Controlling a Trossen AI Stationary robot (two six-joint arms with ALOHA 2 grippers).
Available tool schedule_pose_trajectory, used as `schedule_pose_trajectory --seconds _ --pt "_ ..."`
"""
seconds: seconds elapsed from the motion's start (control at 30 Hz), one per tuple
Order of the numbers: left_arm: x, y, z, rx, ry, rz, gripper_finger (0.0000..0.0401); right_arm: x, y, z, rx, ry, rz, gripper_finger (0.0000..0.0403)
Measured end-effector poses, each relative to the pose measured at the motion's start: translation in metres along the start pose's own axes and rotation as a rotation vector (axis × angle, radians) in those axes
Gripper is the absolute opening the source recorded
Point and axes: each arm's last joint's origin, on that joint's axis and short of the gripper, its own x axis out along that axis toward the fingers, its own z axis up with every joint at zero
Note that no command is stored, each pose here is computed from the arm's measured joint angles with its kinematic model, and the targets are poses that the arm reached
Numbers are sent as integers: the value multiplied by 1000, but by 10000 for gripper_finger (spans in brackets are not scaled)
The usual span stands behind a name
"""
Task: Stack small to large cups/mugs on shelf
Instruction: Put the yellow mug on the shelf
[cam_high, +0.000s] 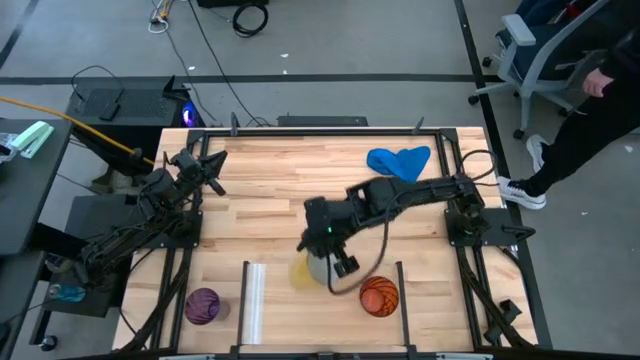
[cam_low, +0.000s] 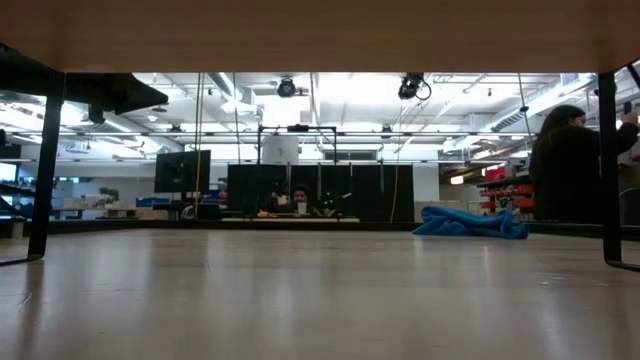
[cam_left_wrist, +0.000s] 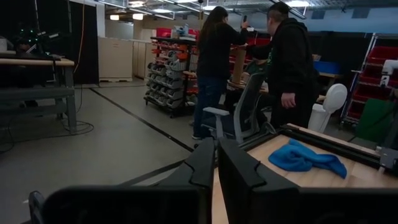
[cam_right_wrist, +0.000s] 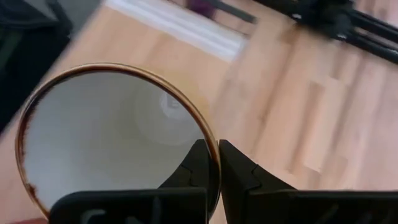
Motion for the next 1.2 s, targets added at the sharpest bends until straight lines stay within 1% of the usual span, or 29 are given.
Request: schedule_pose_trajectory --seconds 0.1,0.23,0.33,0.43,0.6,0.73,0.93,1.2 --pt "0 0 0 1 4 1 22 -4 -14 -6 31 29 -25 15" --pt "0 0 -1 3 5 0 19 -17 -30 -11 82 18 -44 15" --pt "0 0 -1 3 6 1 21 -26 -39 -15 141 6 -35 15" --pt "0 0 0 3 5 1 25 -29 -40 -15 169 -4 -27 15" --pt "0 0 -1 11 5 0 20 -28 -31 -13 255 -15 80 15" --pt "0 0 -1 11 5 1 16 -27 -17 -9 212 -18 86 15" --pt "0 0 -1 11 6 1 24 -25 5 -3 157 -34 121 15" --pt "0 0 -1 0 7 1 17 -21 20 1 101 -43 131 15"
